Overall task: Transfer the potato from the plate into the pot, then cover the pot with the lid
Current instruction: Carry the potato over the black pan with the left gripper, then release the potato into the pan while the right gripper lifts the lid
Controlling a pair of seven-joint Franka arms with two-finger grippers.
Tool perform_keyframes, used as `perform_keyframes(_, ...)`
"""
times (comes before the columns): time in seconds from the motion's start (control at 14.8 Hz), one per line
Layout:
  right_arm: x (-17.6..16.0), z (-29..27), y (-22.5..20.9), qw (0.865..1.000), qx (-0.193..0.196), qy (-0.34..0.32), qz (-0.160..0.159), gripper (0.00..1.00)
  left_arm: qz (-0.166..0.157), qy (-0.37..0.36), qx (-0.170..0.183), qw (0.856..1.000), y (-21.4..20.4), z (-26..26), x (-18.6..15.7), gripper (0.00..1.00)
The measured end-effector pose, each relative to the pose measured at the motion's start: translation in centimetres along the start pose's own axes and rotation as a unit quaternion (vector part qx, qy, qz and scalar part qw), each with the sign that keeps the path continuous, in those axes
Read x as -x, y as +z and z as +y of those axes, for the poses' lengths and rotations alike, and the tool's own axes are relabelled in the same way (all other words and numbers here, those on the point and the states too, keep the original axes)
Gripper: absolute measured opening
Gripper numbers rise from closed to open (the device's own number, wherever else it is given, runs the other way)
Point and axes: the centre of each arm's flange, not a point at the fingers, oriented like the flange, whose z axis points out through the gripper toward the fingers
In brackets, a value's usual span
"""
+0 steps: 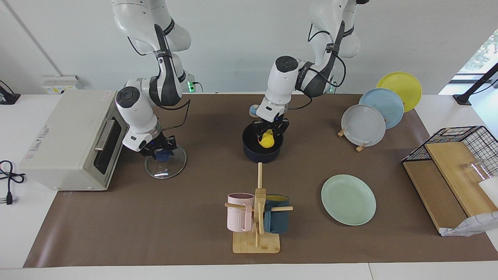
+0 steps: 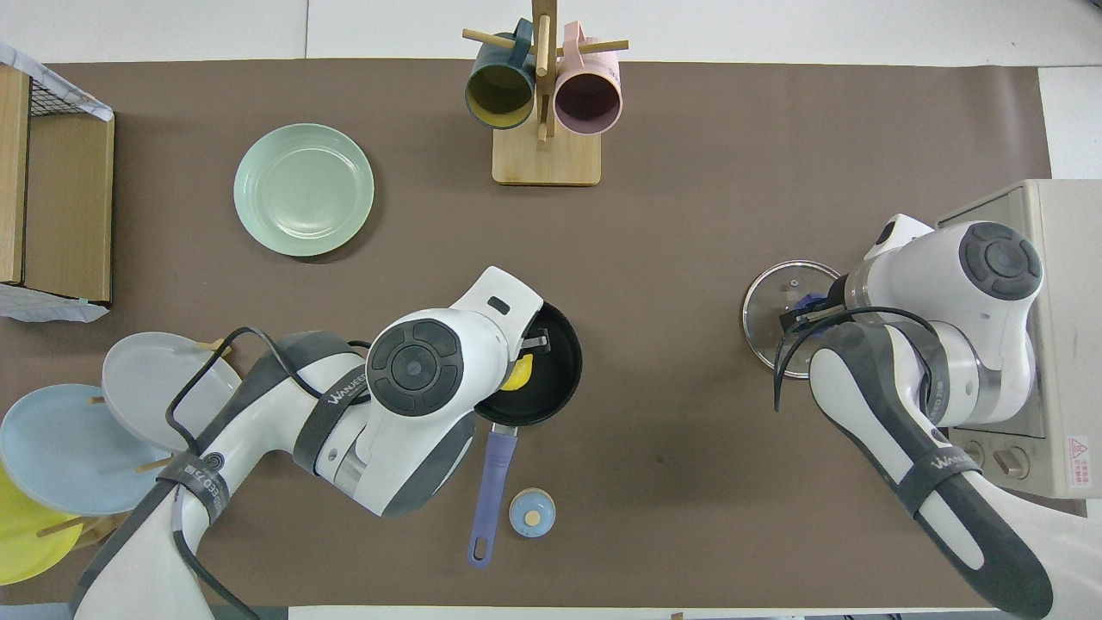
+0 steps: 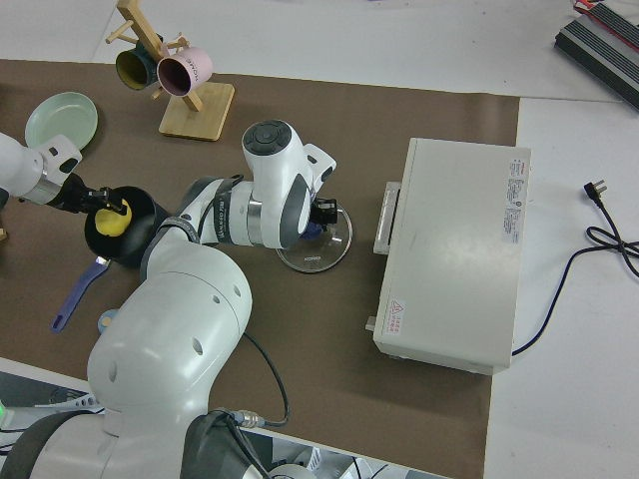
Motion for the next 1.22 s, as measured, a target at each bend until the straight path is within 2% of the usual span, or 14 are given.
perform_keyframes(0.27, 0.0, -0.5, -0.3, 1.000, -0.003, -0.005, -0.017, 0.66, -0.001, 0.007, -0.001, 1.000, 1.7, -0.1, 1.2, 0.61)
perform_keyframes(0.54, -2.2, -2.1, -4.4, 0.999, -0.007, -0.024, -0.032, 0.66, 0.006, 0.012, -0.012, 1.000, 3.3, -0.2, 2.3, 0.61)
perform_keyframes(0.75, -3.7, -5.1, -7.5, 0.999, -0.006, -0.030, -0.037, 0.66, 0.016, 0.012, -0.022, 1.000, 4.5, 0.2, 2.9, 0.61)
perform_keyframes(1.08, -5.1, -10.6, -9.6, 0.999, -0.002, -0.011, -0.048, 0.66, 0.019, 0.014, -0.023, 0.999, 4.7, 0.4, 3.1, 0.61)
perform_keyframes(1.22, -5.5, -10.9, -9.7, 0.999, -0.001, -0.010, -0.047, 0.66, 0.021, 0.015, -0.020, 0.999, 4.6, 0.6, 3.1, 0.76)
